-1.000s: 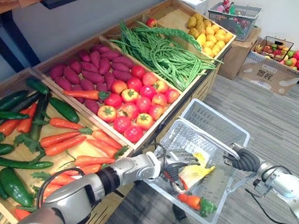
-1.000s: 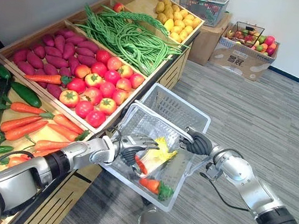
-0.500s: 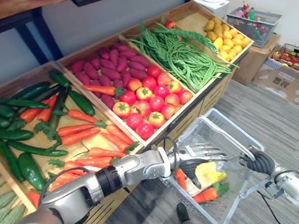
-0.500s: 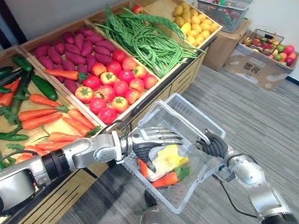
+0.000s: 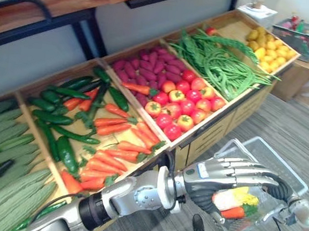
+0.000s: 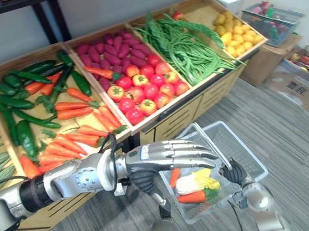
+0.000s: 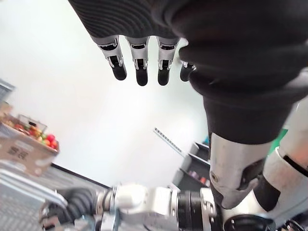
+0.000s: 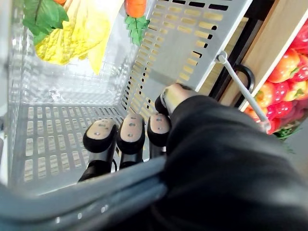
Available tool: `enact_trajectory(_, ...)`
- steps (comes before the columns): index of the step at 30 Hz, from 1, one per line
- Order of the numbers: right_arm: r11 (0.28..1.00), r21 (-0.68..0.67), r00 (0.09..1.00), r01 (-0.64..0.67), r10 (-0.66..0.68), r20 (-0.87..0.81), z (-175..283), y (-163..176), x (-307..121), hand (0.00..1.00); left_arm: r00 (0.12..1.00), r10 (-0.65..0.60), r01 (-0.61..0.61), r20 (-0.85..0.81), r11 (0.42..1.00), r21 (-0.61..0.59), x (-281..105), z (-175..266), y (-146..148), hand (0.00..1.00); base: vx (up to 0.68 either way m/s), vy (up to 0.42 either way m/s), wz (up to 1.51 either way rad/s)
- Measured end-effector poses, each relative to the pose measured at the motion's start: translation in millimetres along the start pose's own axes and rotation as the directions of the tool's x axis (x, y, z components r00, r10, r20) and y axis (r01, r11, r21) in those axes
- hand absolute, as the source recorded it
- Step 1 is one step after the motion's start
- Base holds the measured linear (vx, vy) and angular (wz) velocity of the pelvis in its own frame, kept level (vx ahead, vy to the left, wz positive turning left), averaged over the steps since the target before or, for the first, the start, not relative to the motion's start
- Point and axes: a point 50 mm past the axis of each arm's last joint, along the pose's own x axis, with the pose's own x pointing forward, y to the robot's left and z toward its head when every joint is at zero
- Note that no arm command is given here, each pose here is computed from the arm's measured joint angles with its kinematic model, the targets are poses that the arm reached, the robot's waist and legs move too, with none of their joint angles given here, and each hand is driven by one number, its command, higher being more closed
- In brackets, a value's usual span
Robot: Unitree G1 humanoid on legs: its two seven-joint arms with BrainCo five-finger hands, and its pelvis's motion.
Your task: Pick vegetable in the basket
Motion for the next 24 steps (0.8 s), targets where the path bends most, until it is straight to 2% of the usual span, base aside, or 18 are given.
enact_trajectory(2, 0.997, 0.066, 0.998, 0.026, -0.022, -0.067, -17.1, 9.1, -4.9, 1.00, 0.997, 0.076, -0.076, -0.027, 0.997, 0.000, -9.2, 1.9, 11.8, 0.00, -0.01, 0.019, 0.78)
enact_trajectory(5, 0.980, 0.171, 0.976, 0.104, -0.068, -0.205, -47.4, 23.9, -13.5, 1.00, 0.975, 0.204, -0.199, -0.087, 0.978, 0.063, -26.7, 1.6, 32.5, 0.00, 0.00, 0.015, 0.85)
enact_trajectory(7, 0.942, 0.268, 0.918, 0.203, -0.088, -0.387, -81.7, 44.0, -28.2, 1.00, 0.925, 0.350, -0.328, -0.145, 0.932, 0.158, -47.9, 3.0, 54.5, 0.00, 0.02, -0.008, 1.10)
enact_trajectory(11, 0.873, 0.373, 0.821, 0.313, -0.051, -0.569, -111.1, 79.4, -50.1, 1.00, 0.833, 0.519, -0.460, -0.193, 0.843, 0.281, -77.0, 12.8, 75.0, 0.00, 0.01, -0.024, 0.78)
enact_trajectory(13, 0.830, 0.414, 0.749, 0.374, -0.008, -0.662, -124.0, 103.6, -66.5, 1.00, 0.733, 0.643, -0.551, -0.223, 0.753, 0.360, -97.0, 16.6, 84.1, 0.00, -0.02, -0.019, 0.78)
enact_trajectory(14, 0.816, 0.423, 0.733, 0.395, -0.002, -0.680, -125.9, 108.1, -69.3, 1.00, 0.696, 0.677, -0.574, -0.238, 0.724, 0.382, -103.0, 16.4, 85.5, 0.00, -0.02, -0.020, 0.73)
enact_trajectory(17, 0.747, 0.448, 0.654, 0.491, 0.024, -0.756, -134.3, 126.0, -84.3, 1.00, 0.505, 0.810, -0.645, -0.298, 0.583, 0.494, -133.2, 17.0, 89.4, 0.00, -0.03, -0.021, 0.71)
enact_trajectory(18, 0.737, 0.450, 0.644, 0.504, 0.026, -0.764, -134.8, 129.1, -86.3, 1.00, 0.470, 0.827, -0.649, -0.308, 0.560, 0.515, -138.9, 17.1, 89.2, 0.00, -0.04, -0.026, 0.56)
enact_trajectory(20, 0.720, 0.453, 0.617, 0.526, 0.043, -0.786, -136.4, 139.5, -93.1, 1.00, 0.299, 0.890, -0.669, -0.344, 0.452, 0.590, -163.0, 10.2, 86.2, 0.00, -0.04, -0.028, 0.58)
enact_trajectory(22, 0.708, 0.460, 0.611, 0.536, 0.050, -0.790, -135.6, 143.1, -93.4, 1.00, 0.170, 0.910, -0.657, -0.378, 0.391, 0.645, -183.2, 2.6, 81.5, 0.00, -0.03, -0.020, 0.52)
enact_trajectory(23, 0.696, 0.465, 0.604, 0.548, 0.056, -0.795, -133.6, 149.0, -93.5, 1.00, 0.039, 0.907, -0.617, -0.420, 0.352, 0.704, -207.1, -4.7, 72.9, 0.00, -0.05, -0.015, 0.45)
enact_trajectory(24, 0.694, 0.469, 0.603, 0.547, 0.062, -0.795, -132.5, 152.2, -93.7, 1.00, -0.009, 0.901, -0.597, -0.434, 0.343, 0.725, -216.3, -7.0, 69.4, 0.00, -0.05, -0.008, 0.45)
